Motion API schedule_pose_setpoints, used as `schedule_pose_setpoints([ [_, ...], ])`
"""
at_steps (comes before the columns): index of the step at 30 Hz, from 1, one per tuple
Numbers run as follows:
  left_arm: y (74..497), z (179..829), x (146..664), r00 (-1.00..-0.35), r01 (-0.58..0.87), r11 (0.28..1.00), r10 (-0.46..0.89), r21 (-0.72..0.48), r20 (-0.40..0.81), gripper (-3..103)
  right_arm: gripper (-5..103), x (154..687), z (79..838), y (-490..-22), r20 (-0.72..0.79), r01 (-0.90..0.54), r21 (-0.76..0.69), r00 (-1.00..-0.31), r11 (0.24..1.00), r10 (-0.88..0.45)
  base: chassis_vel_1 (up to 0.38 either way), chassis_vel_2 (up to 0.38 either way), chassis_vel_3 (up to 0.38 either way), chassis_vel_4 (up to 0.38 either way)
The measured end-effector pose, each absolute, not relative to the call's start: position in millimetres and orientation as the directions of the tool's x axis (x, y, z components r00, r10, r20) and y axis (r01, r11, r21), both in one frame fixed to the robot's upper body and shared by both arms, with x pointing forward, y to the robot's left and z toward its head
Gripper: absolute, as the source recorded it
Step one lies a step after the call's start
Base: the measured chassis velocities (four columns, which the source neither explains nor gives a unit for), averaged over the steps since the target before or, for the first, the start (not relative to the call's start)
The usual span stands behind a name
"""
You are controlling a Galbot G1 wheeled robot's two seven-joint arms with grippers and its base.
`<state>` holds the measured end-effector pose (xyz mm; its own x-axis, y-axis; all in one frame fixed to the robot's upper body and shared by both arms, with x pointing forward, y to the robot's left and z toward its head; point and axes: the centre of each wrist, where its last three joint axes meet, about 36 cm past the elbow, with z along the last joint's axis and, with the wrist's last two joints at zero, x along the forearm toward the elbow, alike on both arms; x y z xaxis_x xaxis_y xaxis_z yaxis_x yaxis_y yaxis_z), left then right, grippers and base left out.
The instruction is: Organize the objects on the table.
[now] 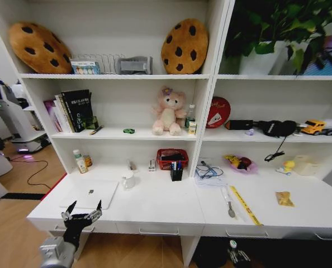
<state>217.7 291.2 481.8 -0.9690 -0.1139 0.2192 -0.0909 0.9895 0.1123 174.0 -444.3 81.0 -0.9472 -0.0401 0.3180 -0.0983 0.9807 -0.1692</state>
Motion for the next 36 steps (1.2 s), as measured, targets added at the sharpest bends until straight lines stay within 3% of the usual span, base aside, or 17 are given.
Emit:
schedule_pose_setpoints([
  [11, 291, 482, 218, -0.969, -0.091, 0.990, -0.114, 0.112, 0.219, 100, 25, 211, 62, -419, 0.317, -0.059, -0.125, -0.948, 0.990, -0.016, 0.000, 0.000, 0.000, 0.000],
  [12, 291, 482, 218, -0.969, -0.091, 0.990, -0.114, 0.112, 0.219, 100, 36, 216, 62, -419, 0.320, -0.047, -0.124, -0.948, 0.991, -0.005, 0.000, 0.000, 0.000, 0.000],
  [14, 291, 482, 218, -0.969, -0.091, 0.990, -0.114, 0.112, 0.219, 100, 36, 222, 62, -419, 0.321, -0.031, -0.121, -0.947, 0.992, 0.009, 0.000, 0.000, 0.000, 0.000],
  [15, 291, 482, 218, -0.969, -0.091, 0.990, -0.114, 0.112, 0.219, 100, 47, 228, 63, -419, 0.322, -0.019, -0.116, -0.946, 0.993, 0.020, 0.000, 0.000, 0.000, 0.000],
  [17, 291, 482, 218, -0.969, -0.091, 0.990, -0.114, 0.112, 0.219, 100, 47, 233, 63, -419, 0.321, -0.010, -0.114, -0.947, 0.993, 0.027, 0.000, 0.000, 0.000, 0.000],
  [18, 291, 482, 218, -0.969, -0.091, 0.990, -0.114, 0.112, 0.219, 100, 58, 237, 64, -418, 0.317, -0.004, -0.111, -0.948, 0.994, 0.032, 0.000, 0.000, 0.000, 0.000],
  [20, 291, 482, 218, -0.969, -0.091, 0.990, -0.114, 0.112, 0.219, 100, 58, 237, 64, -418, 0.318, -0.005, -0.110, -0.948, 0.994, 0.031, 0.000, 0.000, 0.000, 0.000],
  [21, 291, 482, 218, -0.969, -0.091, 0.990, -0.114, 0.112, 0.219, 100, 69, 234, 64, -416, 0.319, -0.011, -0.109, -0.947, 0.994, 0.024, 0.000, 0.000, 0.000, 0.000],
  [22, 291, 482, 218, -0.969, -0.091, 0.990, -0.114, 0.112, 0.219, 100, 69, 234, 64, -416, 0.319, -0.011, -0.109, -0.947, 0.994, 0.024, 0.000, 0.000, 0.000, 0.000],
  [24, 291, 482, 218, -0.969, -0.091, 0.990, -0.114, 0.112, 0.219, 100, 80, 220, 66, -413, 0.323, -0.024, -0.107, -0.946, 0.994, 0.012, 0.000, 0.000, 0.000, 0.000],
  [26, 291, 482, 218, -0.969, -0.091, 0.990, -0.114, 0.112, 0.219, 100, 80, 208, 68, -412, 0.322, -0.030, -0.103, -0.947, 0.994, 0.005, 0.000, 0.000, 0.000, 0.000],
  [27, 291, 482, 218, -0.969, -0.091, 0.990, -0.114, 0.112, 0.219, 100, 91, 195, 72, -410, 0.323, -0.039, -0.098, -0.946, 0.994, -0.005, 0.000, 0.000, 0.000, 0.000],
  [30, 291, 482, 218, -0.969, -0.091, 0.990, -0.114, 0.112, 0.219, 100, 91, 167, 88, -410, 0.338, -0.049, -0.074, -0.941, 0.996, -0.021, 0.000, 0.000, 0.000, 0.000],
  [31, 291, 482, 218, -0.969, -0.091, 0.990, -0.114, 0.112, 0.219, 100, 99, 154, 97, -412, 0.343, -0.051, -0.067, -0.939, 0.996, -0.025, 0.000, 0.000, 0.000, 0.000],
  [36, 291, 482, 218, -0.969, -0.091, 0.990, -0.114, 0.112, 0.219, 100, 100, 82, 145, -427, 0.388, -0.022, -0.104, -0.922, 0.994, 0.020, 0.000, 0.000, 0.000, 0.000],
])
